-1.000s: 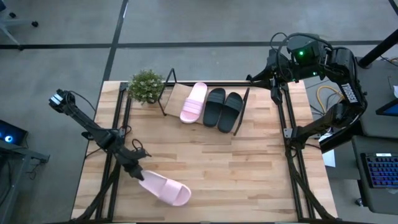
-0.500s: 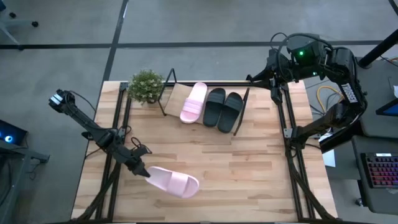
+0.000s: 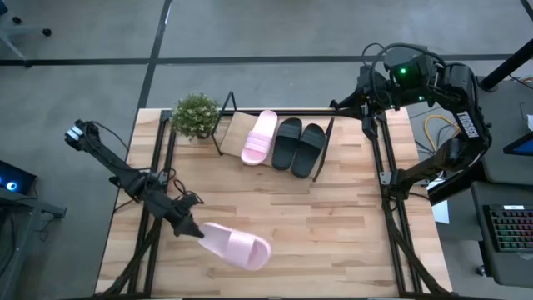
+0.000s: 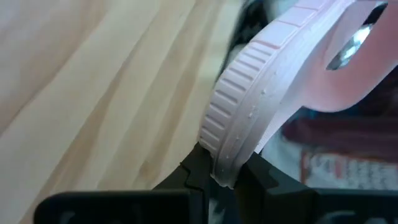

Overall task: Pick and place slides into the shelf
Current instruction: Put the pink slipper on the shelf

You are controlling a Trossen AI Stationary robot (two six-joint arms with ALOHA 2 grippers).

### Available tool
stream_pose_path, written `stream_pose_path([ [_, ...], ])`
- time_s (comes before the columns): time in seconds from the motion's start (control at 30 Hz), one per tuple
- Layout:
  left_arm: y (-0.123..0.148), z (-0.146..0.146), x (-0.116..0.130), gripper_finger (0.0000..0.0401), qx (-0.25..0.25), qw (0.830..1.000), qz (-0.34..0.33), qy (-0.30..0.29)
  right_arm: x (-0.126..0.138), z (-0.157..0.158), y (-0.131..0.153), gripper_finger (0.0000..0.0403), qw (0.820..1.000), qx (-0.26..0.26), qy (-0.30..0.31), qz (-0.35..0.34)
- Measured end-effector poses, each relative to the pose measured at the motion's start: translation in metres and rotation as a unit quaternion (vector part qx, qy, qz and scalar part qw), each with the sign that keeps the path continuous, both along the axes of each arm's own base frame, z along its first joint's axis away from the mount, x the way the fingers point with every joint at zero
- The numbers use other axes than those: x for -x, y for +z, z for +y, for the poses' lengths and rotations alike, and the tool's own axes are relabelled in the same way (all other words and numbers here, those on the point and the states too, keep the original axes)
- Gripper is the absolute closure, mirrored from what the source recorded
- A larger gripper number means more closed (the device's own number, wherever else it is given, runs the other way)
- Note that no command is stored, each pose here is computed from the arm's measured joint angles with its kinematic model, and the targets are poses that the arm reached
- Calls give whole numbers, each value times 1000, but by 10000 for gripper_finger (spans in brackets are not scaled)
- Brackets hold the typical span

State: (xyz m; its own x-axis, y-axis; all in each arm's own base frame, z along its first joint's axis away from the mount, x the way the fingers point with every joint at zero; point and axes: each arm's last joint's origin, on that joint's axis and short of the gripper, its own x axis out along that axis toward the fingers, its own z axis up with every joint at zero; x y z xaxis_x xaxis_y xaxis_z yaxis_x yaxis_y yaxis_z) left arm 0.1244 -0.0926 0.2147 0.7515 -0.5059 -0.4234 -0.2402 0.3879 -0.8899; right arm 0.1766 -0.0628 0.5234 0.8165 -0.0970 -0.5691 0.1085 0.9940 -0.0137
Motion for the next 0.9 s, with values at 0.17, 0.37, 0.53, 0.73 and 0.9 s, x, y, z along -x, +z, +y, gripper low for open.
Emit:
stream_pose_path([
  [0.17, 33, 5, -9, 379, -35, 995, -86, 43, -1, 0, 0, 323, 1000, 1, 0, -2],
  [0.37, 74, 12, -21, 379, -94, 977, -176, 78, -3, -1, 2, 323, 1000, 4, -1, -15],
  [0.53, 99, 17, -41, 379, -167, 959, -208, 93, -3, -1, 2, 323, 1000, 3, -2, -16],
  [0.73, 119, 24, -71, 379, -229, 952, -193, 65, -3, -1, 3, 323, 1000, -5, -7, -17],
  [0.9, 131, 32, -94, 379, -268, 948, -170, 31, -3, -1, 2, 323, 1000, -13, -10, -18],
])
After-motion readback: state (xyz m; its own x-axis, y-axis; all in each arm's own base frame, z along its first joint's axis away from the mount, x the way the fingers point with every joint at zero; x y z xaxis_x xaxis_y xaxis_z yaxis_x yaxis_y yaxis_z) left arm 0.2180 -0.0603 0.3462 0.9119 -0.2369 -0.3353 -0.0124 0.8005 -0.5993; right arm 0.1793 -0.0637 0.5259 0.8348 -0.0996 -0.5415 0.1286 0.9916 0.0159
